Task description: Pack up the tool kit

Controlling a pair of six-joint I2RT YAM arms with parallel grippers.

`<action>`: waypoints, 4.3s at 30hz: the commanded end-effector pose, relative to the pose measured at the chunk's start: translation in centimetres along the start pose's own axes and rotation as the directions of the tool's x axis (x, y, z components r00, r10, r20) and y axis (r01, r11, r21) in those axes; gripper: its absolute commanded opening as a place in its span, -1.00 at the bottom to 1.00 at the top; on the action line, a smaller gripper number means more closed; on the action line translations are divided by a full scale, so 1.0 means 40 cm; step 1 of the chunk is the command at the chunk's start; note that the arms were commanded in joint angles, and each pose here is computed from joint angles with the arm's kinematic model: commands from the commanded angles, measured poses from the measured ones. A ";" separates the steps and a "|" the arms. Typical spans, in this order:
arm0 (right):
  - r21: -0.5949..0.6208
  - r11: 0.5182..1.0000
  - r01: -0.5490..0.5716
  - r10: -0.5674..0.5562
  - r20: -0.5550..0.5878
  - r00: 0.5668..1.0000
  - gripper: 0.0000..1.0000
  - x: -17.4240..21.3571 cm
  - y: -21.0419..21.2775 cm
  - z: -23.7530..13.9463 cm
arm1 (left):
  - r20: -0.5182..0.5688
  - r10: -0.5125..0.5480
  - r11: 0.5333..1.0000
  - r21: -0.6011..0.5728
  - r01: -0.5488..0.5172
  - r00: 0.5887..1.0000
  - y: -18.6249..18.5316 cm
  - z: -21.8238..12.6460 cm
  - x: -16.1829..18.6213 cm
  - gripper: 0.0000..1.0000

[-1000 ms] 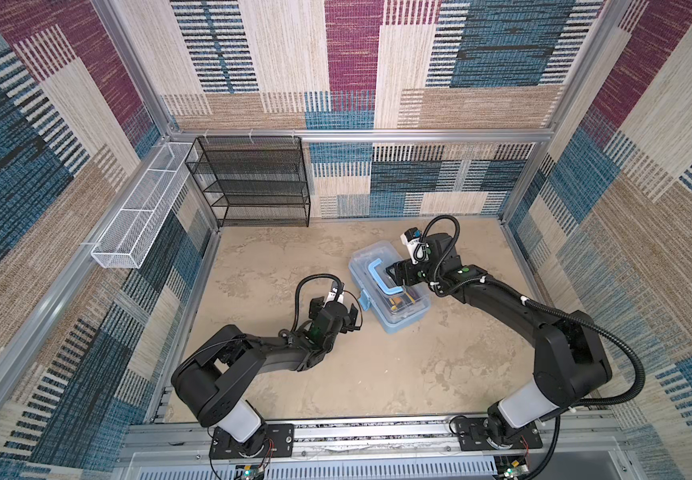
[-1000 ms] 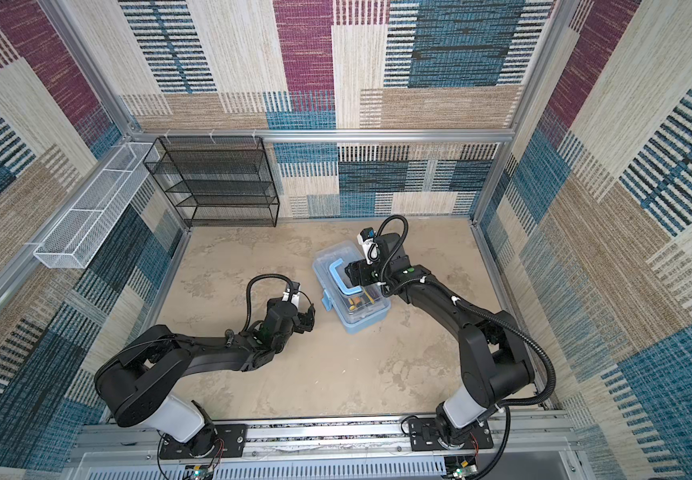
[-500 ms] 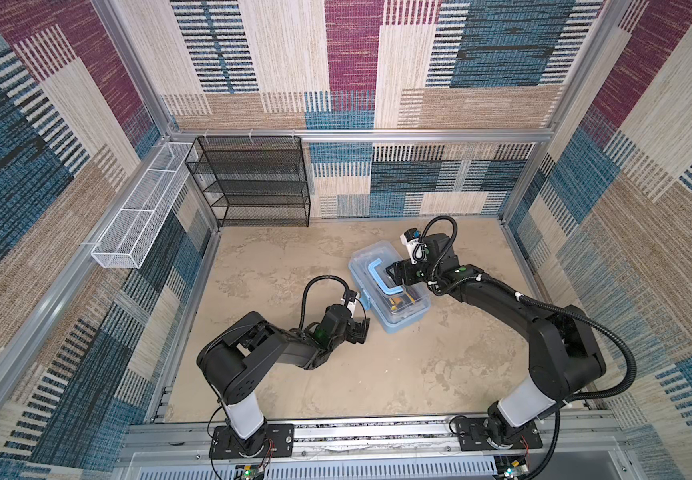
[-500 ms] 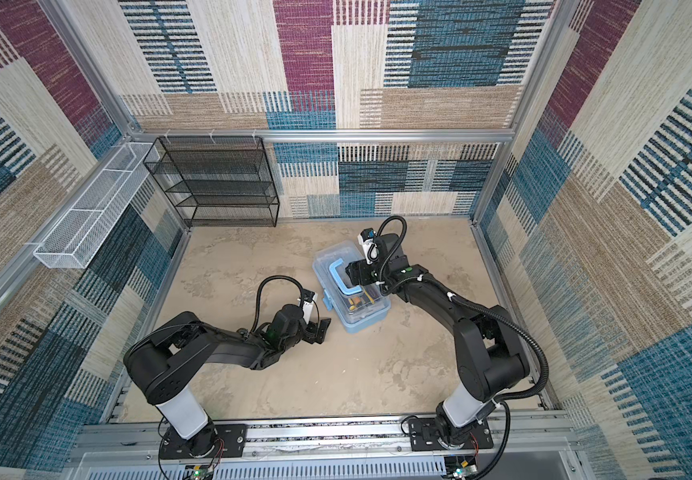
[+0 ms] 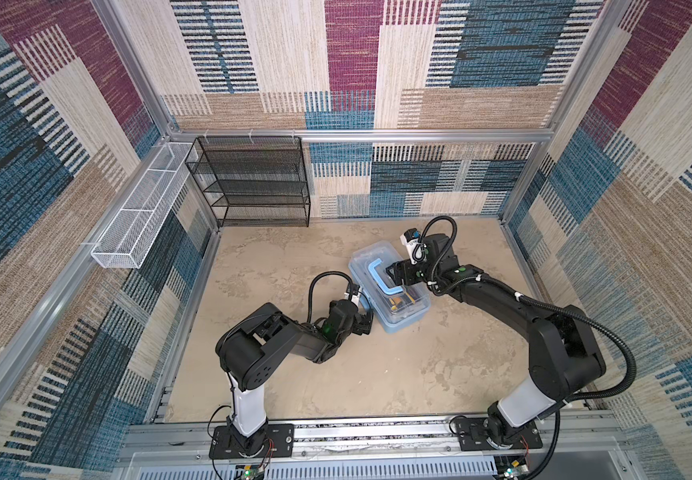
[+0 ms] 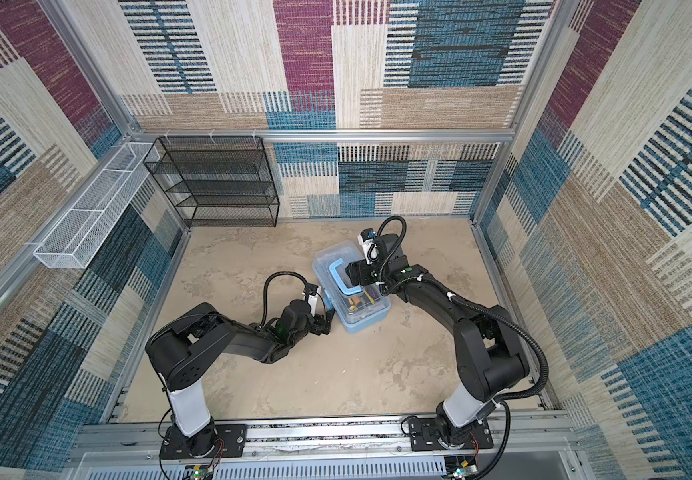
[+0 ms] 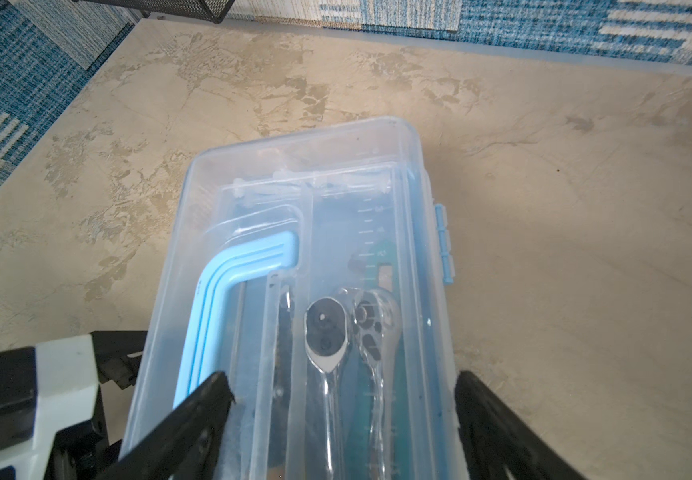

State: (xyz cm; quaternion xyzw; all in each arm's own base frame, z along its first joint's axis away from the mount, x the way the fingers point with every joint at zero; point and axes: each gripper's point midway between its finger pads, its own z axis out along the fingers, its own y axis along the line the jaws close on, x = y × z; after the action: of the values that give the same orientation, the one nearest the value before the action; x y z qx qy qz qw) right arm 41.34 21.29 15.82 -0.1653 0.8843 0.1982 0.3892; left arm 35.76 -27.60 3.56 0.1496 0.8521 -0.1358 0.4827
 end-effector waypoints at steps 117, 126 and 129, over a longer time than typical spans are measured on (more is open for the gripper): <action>-0.066 0.994 0.084 -0.097 -0.245 0.965 -0.79 0.135 0.253 0.116 | 0.118 -0.003 0.993 -0.120 0.017 0.993 0.092 -0.066 -0.118 0.90; -0.054 0.995 0.078 -0.089 -0.258 0.962 -0.81 0.145 0.246 0.119 | 0.112 -0.004 0.993 -0.119 0.017 0.994 0.092 -0.063 -0.113 0.90; -0.042 0.996 0.078 -0.086 -0.263 0.961 -0.81 0.149 0.240 0.120 | 0.107 -0.004 0.993 -0.121 0.017 0.994 0.094 -0.064 -0.110 0.90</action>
State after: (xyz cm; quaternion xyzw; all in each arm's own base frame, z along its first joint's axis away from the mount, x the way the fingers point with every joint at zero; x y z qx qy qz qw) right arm 36.58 33.03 12.57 -0.2445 0.8967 0.2180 0.2978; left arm 36.96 -23.52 7.55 0.1151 0.8398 -0.0863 0.5236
